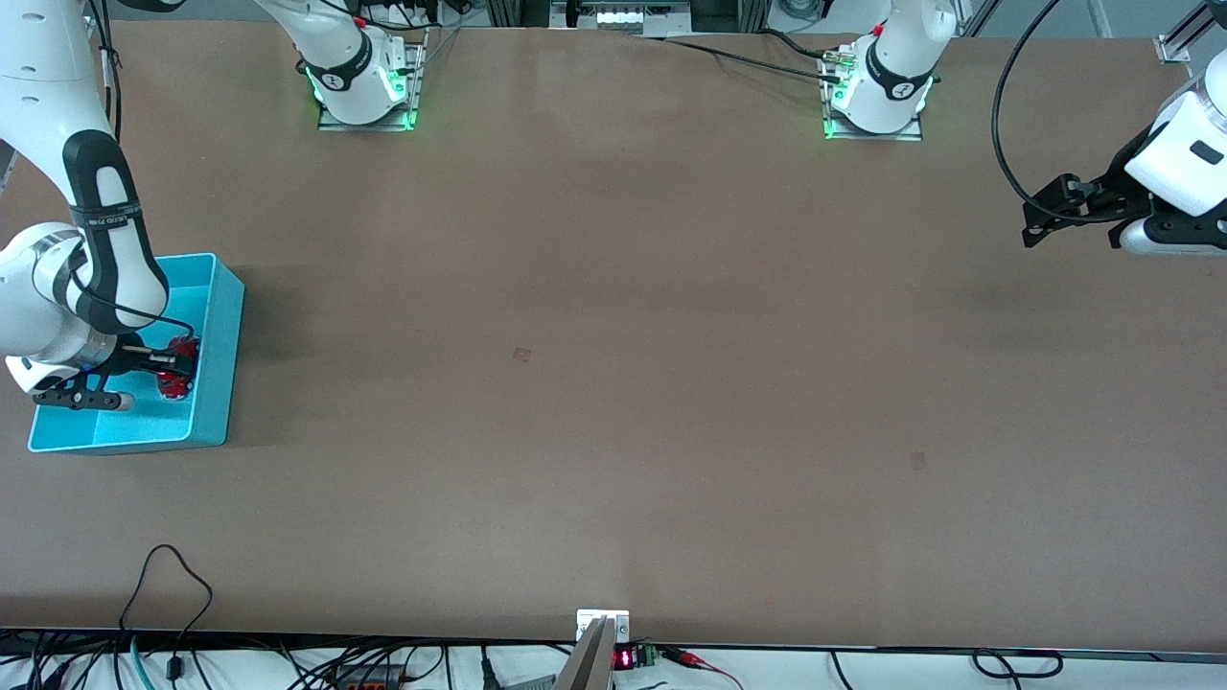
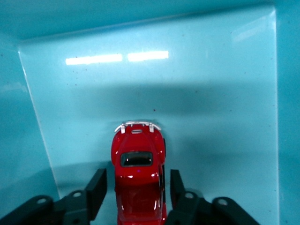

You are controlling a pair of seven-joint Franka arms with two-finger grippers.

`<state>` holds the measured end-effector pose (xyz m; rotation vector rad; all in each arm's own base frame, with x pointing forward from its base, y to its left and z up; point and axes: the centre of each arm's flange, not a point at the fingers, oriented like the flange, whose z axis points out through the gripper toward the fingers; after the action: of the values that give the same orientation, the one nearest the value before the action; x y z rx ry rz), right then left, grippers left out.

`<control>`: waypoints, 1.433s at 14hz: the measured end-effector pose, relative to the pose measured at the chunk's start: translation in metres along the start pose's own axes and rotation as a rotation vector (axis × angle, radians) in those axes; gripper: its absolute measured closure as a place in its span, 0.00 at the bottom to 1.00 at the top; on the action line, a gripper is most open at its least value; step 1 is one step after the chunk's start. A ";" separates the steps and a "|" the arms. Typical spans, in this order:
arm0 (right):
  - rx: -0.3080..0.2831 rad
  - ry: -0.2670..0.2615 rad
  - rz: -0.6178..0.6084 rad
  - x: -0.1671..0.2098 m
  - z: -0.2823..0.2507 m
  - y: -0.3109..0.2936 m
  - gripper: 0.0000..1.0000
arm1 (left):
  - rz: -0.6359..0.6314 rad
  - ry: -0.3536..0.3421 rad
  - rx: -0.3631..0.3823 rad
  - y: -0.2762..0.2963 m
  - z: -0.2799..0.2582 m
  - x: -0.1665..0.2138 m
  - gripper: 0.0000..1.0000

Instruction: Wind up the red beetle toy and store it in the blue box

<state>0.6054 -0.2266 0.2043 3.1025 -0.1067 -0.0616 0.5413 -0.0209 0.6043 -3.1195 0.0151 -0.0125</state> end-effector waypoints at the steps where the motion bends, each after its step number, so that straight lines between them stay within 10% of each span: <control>1: 0.002 0.012 0.002 0.003 -0.006 0.000 0.23 | 0.000 -0.003 0.000 0.000 0.000 0.000 0.00; 4: 0.019 0.029 -0.015 0.016 -0.040 -0.009 0.00 | 0.000 -0.006 0.000 0.000 0.001 -0.001 0.00; 20: 0.146 -0.010 0.046 -0.016 -0.343 -0.156 0.00 | 0.000 -0.006 0.000 0.000 0.000 -0.001 0.00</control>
<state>0.6140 -0.0582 0.5414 3.2437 -0.1920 -0.0714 0.5406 -0.0210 0.6042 -3.1193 0.0154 -0.0027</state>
